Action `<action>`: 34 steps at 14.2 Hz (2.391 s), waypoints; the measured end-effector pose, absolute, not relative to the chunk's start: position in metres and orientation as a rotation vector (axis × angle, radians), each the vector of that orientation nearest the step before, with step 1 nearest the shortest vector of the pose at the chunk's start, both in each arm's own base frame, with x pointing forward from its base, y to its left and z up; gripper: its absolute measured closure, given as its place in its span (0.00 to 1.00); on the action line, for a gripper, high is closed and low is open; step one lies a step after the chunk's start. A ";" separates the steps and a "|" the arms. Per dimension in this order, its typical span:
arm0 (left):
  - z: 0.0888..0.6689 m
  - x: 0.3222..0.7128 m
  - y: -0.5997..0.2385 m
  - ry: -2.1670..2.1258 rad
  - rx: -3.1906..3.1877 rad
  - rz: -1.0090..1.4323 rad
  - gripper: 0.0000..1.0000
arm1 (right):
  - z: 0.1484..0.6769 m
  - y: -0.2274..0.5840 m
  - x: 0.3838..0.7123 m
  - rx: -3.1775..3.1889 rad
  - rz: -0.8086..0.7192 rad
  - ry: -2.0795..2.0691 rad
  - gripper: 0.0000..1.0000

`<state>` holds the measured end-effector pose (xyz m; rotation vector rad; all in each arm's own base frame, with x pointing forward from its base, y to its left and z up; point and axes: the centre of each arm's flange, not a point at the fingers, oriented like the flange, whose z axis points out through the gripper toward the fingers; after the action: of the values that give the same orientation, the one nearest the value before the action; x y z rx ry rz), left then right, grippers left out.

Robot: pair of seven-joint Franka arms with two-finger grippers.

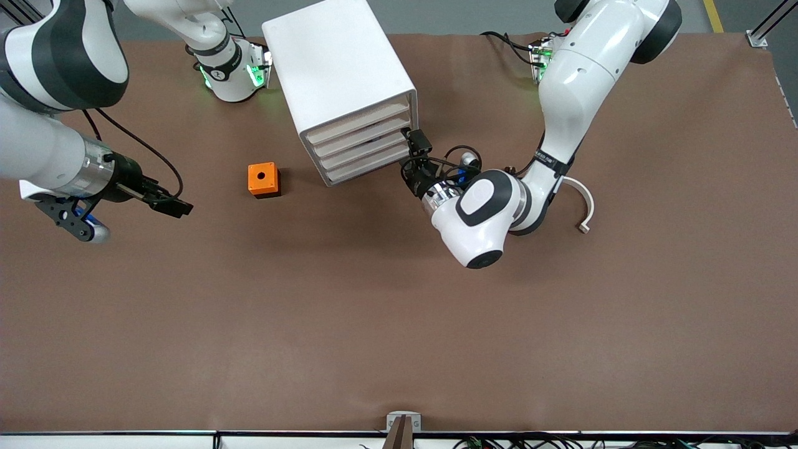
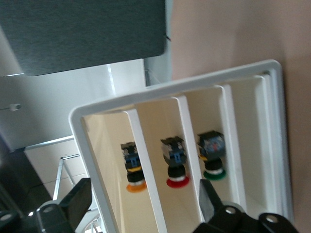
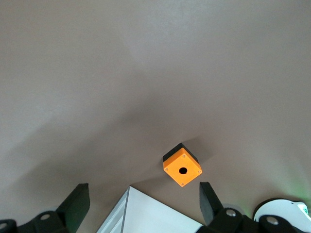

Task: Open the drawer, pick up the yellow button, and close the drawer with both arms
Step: 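Grasp the drawer handle with the left gripper, then pull the drawer open with the left gripper while the right gripper approaches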

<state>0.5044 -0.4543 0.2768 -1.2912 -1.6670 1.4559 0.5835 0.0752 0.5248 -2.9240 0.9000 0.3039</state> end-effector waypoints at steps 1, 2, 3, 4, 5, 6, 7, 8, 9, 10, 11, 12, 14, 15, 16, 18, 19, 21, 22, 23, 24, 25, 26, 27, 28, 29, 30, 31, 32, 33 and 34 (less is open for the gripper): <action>0.275 0.502 -0.455 -1.649 -1.273 1.458 0.14 | 0.524 0.074 0.583 -2.923 0.306 0.903 0.00; 0.273 0.500 -0.455 -1.642 -1.261 1.458 0.14 | 0.524 0.074 0.584 -2.923 0.305 0.904 0.00; 0.271 0.500 -0.455 -1.637 -1.250 1.461 0.21 | 0.524 0.074 0.584 -2.923 0.304 0.902 0.00; 0.268 0.499 -0.456 -1.630 -1.241 1.469 0.31 | 0.523 0.075 0.583 -2.924 0.304 0.901 0.00; 0.265 0.497 -0.458 -1.623 -1.233 1.473 0.31 | 0.522 0.076 0.583 -2.924 0.306 0.900 0.00; 0.261 0.494 -0.460 -1.615 -1.227 1.476 0.38 | 0.521 0.076 0.584 -2.924 0.303 0.901 0.00; 0.259 0.491 -0.464 -1.606 -1.225 1.475 0.41 | 0.521 0.076 0.584 -2.923 0.296 0.899 0.00; 0.257 0.486 -0.469 -1.596 -1.227 1.470 0.41 | 0.521 0.079 0.584 -2.925 0.293 0.893 0.00; 0.255 0.480 -0.474 -1.585 -1.229 1.462 0.41 | 0.521 0.082 0.584 -2.927 0.294 0.886 0.00; 0.252 0.473 -0.480 -1.572 -1.230 1.453 0.42 | 0.520 0.084 0.583 -2.929 0.296 0.882 0.00; 0.250 0.465 -0.486 -1.557 -1.233 1.442 0.42 | 0.520 0.084 0.583 -2.929 0.297 0.883 0.00; 0.247 0.456 -0.492 -1.542 -1.236 1.431 0.44 | 0.520 0.083 0.583 -2.928 0.297 0.884 0.00; 0.243 0.443 -0.502 -1.519 -1.238 1.413 0.45 | 0.520 0.083 0.583 -2.928 0.297 0.886 0.00; 0.241 0.437 -0.505 -1.511 -1.239 1.406 0.50 | 0.520 0.082 0.583 -2.927 0.295 0.888 0.00; 0.240 0.433 -0.507 -1.504 -1.240 1.400 0.56 | 0.521 0.081 0.584 -2.925 0.290 0.891 0.00; 0.238 0.425 -0.512 -1.490 -1.239 1.388 0.62 | 0.522 0.080 0.584 -2.923 0.283 0.895 0.00; 0.237 0.421 -0.514 -1.482 -1.240 1.383 0.62 | 0.522 0.080 0.584 -2.923 0.284 0.896 0.00; 0.236 0.413 -0.519 -1.467 -1.243 1.374 0.73 | 0.522 0.077 0.585 -2.919 0.281 0.906 0.00; 0.236 0.411 -0.520 -1.461 -1.245 1.371 0.73 | 0.522 0.074 0.585 -2.916 0.277 0.913 0.00; 0.237 0.411 -0.520 -1.457 -1.246 1.370 0.80 | 0.523 0.072 0.585 -2.914 0.276 0.919 0.00; 0.237 0.410 -0.520 -1.454 -1.246 1.370 0.85 | 0.522 0.069 0.585 -2.913 0.287 0.927 0.00; 0.237 0.410 -0.520 -1.453 -1.245 1.370 0.86 | 0.522 0.064 0.583 -2.913 0.308 0.937 0.00; 0.239 0.410 -0.520 -1.453 -1.231 1.366 0.90 | 0.522 0.061 0.582 -2.913 0.325 0.944 0.00; 0.238 0.411 -0.520 -1.458 -1.224 1.361 0.90 | 0.523 0.061 0.581 -2.911 0.327 0.951 0.00; 0.238 0.411 -0.520 -1.458 -1.223 1.361 0.90 | 0.524 0.063 0.581 -2.905 0.322 0.971 0.00; 0.238 0.411 -0.519 -1.459 -1.222 1.361 0.90 | 0.525 0.066 0.582 -2.895 0.308 1.000 0.00; 0.238 0.413 -0.518 -1.462 -1.220 1.363 0.90 | 0.525 0.073 0.583 -2.883 0.294 1.038 0.00; 0.238 0.416 -0.515 -1.466 -1.217 1.366 0.90 | 0.526 0.084 0.582 -2.869 0.289 1.085 0.00; 0.238 0.420 -0.512 -1.472 -1.211 1.372 0.90 | 0.526 0.099 0.580 -2.857 0.290 1.134 0.00; 0.238 0.426 -0.506 -1.479 -1.204 1.379 0.90 | 0.526 0.118 0.577 -2.842 0.287 1.189 0.00; 0.238 0.432 -0.501 -1.488 -1.194 1.389 0.90 | 0.527 0.142 0.573 -2.823 0.278 1.246 0.00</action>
<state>0.4320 -0.5010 0.2379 -1.1945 -1.4876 1.3892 0.5729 0.1417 0.5269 -2.8232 1.2464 0.2781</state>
